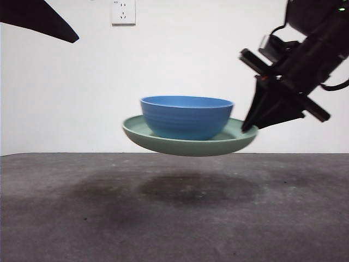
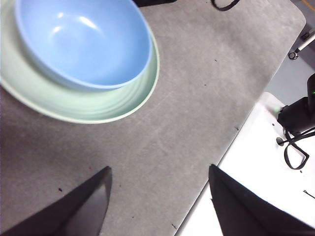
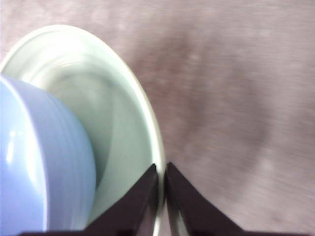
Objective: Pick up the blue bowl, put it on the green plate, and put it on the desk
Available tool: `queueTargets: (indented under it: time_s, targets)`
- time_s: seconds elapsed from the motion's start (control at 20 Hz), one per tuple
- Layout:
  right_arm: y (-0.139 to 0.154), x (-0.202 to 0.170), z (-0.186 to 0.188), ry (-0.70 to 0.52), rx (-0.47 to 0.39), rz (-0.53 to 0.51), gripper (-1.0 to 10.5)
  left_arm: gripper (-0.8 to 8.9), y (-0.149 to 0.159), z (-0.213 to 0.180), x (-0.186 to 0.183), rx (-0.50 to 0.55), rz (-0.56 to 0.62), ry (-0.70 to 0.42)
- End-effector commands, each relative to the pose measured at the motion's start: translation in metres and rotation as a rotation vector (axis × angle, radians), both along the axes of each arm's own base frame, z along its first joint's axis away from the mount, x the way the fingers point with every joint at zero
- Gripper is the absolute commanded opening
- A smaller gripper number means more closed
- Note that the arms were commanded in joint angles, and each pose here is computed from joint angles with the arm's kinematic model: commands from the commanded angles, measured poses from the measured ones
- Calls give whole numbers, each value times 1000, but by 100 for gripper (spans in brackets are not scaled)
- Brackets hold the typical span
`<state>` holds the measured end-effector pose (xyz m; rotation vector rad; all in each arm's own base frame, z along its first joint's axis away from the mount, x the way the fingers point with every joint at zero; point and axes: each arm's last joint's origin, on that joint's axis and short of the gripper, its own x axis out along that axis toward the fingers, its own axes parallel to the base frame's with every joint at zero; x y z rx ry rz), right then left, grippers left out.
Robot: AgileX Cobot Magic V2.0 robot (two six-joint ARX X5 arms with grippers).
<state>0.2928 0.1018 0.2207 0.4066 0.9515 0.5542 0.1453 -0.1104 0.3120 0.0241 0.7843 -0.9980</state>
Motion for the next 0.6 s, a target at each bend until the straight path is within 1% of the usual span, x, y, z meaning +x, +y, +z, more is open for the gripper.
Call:
queueTargets:
  time_s: [0.05,0.2,0.35,0.6]
  targets:
    - [15,10,-5,25,32,-9,14,316,-2,2,1,-10,-15,-11]
    - [28,18,-16,43,-2,-6,14,316,-2,2,1,-10,-15,-11]
    - [39,30,-26,65,-15,6,14,316,-2,2,1,-10,-15,-11]
    - [44,44,-43,107,-32,7,14,316,-2,2,0,-9,-15,-9]
